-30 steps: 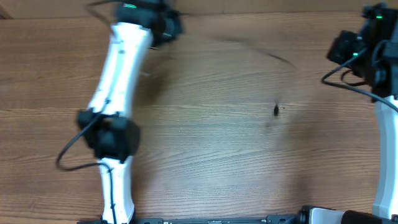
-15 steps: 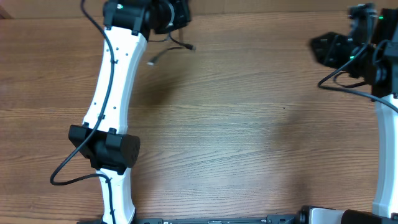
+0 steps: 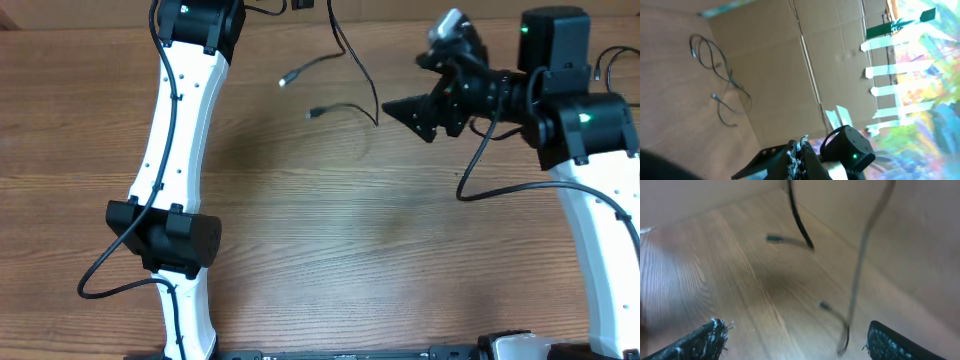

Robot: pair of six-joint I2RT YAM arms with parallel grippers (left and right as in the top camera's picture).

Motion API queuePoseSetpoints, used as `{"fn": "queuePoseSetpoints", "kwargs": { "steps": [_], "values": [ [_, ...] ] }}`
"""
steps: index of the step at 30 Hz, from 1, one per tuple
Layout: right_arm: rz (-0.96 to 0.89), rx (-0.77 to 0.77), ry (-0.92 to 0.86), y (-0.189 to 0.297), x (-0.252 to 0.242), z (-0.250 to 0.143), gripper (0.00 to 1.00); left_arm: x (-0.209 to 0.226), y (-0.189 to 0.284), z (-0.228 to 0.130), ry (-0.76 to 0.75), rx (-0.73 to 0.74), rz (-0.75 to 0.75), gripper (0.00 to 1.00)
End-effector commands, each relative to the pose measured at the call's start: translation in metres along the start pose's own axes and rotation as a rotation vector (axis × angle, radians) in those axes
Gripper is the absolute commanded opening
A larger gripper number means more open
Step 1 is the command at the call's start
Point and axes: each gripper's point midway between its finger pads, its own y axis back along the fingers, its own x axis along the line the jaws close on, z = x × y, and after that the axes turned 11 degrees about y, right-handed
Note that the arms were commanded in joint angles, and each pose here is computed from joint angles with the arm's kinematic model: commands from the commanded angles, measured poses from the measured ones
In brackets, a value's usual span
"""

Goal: Untangle cables

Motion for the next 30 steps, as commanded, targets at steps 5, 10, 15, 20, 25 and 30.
{"fn": "queuePoseSetpoints", "kwargs": {
  "steps": [5, 10, 15, 20, 25, 30],
  "values": [
    [0.05, -0.145, 0.229, -0.02, 0.023, 0.049, 0.84, -0.009, 0.0, -0.013, 0.056, 0.054, -0.012, 0.04],
    [0.076, -0.173, 0.258, -0.041, 0.025, 0.055, 0.81, -0.01, -0.001, -0.015, 0.062, 0.066, -0.013, 0.04],
    [0.093, -0.168, 0.242, -0.059, 0.021, 0.048, 0.78, -0.01, -0.002, -0.016, 0.059, 0.067, -0.013, 0.04],
    [0.102, -0.203, 0.257, -0.076, 0.022, 0.056, 0.78, -0.01, -0.006, -0.019, 0.058, 0.078, -0.014, 0.04],
    [0.106, -0.198, 0.24, -0.081, 0.02, 0.053, 0.72, -0.01, -0.009, -0.021, 0.031, 0.084, -0.015, 0.04],
    [0.088, -0.177, 0.21, -0.081, 0.016, 0.049, 0.04, -0.011, -0.01, -0.021, -0.042, 0.079, -0.019, 0.04]
  ]
}}
